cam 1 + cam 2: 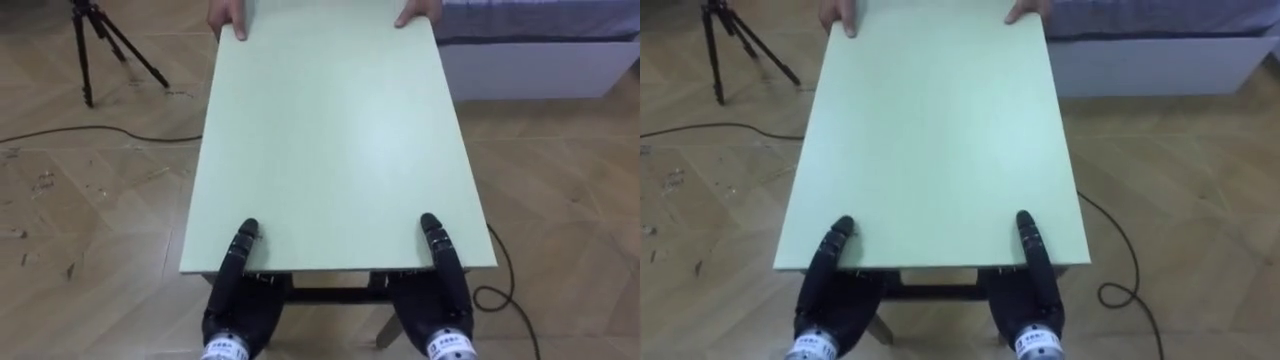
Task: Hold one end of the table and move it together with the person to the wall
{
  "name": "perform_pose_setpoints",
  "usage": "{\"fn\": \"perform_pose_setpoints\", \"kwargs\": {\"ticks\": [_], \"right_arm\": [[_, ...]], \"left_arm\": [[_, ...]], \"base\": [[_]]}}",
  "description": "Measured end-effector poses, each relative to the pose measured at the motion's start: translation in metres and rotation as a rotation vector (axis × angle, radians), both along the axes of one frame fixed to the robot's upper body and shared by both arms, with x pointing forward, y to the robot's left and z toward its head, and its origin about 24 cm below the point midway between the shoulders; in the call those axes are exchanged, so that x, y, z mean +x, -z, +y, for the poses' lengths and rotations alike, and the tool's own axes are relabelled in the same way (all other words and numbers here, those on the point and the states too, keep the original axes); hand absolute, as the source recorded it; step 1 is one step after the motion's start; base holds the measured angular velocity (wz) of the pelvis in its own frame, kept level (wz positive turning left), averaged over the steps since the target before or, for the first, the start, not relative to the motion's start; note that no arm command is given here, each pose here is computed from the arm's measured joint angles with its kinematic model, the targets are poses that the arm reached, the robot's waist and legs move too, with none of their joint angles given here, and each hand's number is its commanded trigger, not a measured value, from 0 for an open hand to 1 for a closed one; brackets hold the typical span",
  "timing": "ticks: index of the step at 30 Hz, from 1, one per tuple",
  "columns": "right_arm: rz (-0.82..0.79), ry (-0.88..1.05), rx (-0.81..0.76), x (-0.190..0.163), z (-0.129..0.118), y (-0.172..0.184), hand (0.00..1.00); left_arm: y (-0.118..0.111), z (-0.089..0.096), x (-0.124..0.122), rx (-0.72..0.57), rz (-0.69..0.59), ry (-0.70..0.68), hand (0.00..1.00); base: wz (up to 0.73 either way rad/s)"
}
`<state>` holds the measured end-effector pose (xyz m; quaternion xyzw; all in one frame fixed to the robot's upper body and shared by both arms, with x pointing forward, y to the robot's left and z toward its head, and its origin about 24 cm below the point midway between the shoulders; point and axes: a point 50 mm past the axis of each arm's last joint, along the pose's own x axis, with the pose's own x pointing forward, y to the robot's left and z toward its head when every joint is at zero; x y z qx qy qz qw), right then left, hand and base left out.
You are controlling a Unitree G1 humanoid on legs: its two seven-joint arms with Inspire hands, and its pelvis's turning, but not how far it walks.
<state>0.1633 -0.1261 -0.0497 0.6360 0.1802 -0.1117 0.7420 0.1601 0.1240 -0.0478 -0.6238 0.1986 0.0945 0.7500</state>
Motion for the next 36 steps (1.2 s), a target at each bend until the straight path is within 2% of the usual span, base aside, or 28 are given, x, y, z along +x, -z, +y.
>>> {"fn": "perform_pose_setpoints", "kwargs": {"ticks": [8,11,24,27,31,36], "right_arm": [[-0.004,0.002,-0.009,-0.009,-0.007,0.005,1.0],[-0.017,-0.036,-0.046,-0.008,-0.011,0.004,1.0],[-0.137,-0.012,-0.053,0.02,-0.016,-0.015,1.0],[-0.116,-0.008,-0.07,0.014,-0.023,-0.01,1.0],[-0.086,-0.032,-0.059,0.007,-0.024,-0.005,1.0],[-0.045,0.012,-0.038,-0.013,-0.035,0.004,1.0]], "left_arm": [[0.004,-0.002,-0.009,-0.014,0.021,0.02,1.0],[0.008,-0.004,-0.019,-0.056,0.045,-0.009,1.0],[-0.01,-0.009,0.021,-0.034,-0.072,0.034,1.0],[-0.003,-0.014,0.019,-0.038,-0.039,0.051,1.0],[0.003,-0.012,0.012,-0.043,-0.008,0.052,1.0],[0.008,-0.02,0.009,-0.04,0.017,0.123,1.0]], "base": [[0.03],[-0.56],[0.41],[0.22],[-0.02],[0.65]]}}
